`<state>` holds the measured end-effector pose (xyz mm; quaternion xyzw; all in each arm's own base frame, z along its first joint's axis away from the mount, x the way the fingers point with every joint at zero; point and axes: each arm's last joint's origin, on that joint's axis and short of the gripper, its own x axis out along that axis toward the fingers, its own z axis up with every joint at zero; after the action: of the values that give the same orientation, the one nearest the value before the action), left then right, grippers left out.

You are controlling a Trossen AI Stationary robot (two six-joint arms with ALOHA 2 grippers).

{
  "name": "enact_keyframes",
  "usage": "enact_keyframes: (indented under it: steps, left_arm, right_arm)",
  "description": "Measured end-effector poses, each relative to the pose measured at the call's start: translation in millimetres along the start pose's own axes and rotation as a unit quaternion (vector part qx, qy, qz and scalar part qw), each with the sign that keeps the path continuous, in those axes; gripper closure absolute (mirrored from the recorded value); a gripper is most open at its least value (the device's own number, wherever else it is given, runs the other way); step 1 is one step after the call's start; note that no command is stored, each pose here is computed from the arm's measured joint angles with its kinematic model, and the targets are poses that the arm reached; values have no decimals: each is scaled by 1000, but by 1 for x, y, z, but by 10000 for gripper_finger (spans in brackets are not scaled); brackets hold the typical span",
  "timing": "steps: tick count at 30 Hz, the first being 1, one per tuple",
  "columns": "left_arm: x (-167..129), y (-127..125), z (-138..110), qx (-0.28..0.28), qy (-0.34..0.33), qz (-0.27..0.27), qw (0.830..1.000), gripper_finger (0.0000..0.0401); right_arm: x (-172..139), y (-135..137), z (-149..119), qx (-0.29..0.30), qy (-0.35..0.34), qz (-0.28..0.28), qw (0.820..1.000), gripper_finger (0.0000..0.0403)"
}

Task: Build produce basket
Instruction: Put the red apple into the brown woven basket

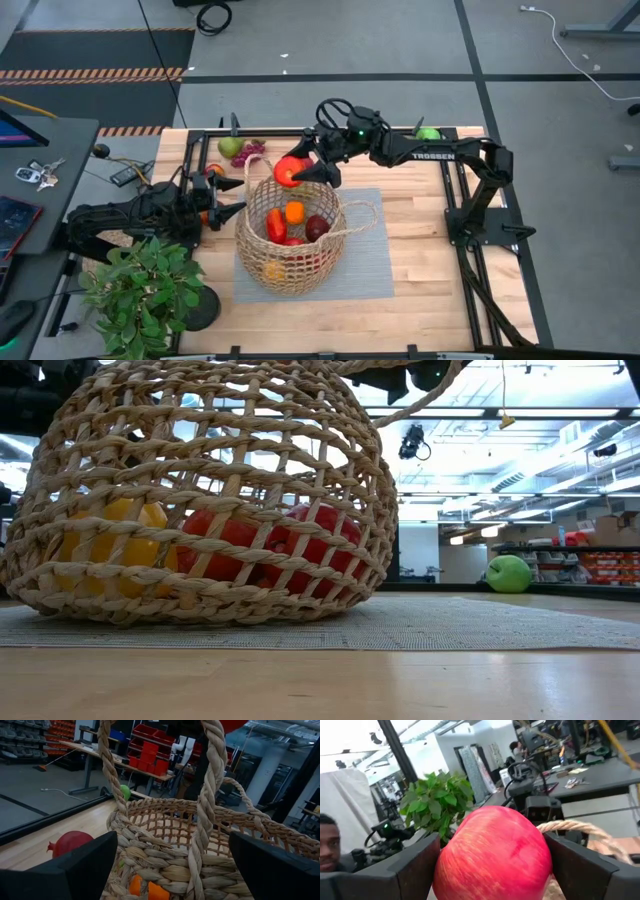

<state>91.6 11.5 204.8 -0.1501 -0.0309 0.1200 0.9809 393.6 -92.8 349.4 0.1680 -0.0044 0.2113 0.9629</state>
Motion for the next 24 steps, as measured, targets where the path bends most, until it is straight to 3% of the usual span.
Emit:
enact_keyframes:
  steps: [4,10,17,24]
  left_arm:
    - [0,0,0,0,0,0,1000,12]
    - [0,0,0,0,0,0,1000,12]
    - [0,0,0,0,0,0,1000,12]
    - [0,0,0,0,1,0,1000,12]
  right_arm:
    - [0,-2,-10,2,45,-12,999,53]
    - [9,5,-34,-22,133,-95,986,53]
    - [26,31,-43,-49,211,-131,967,53]
    - [55,27,-75,-34,269,-131,954,53]
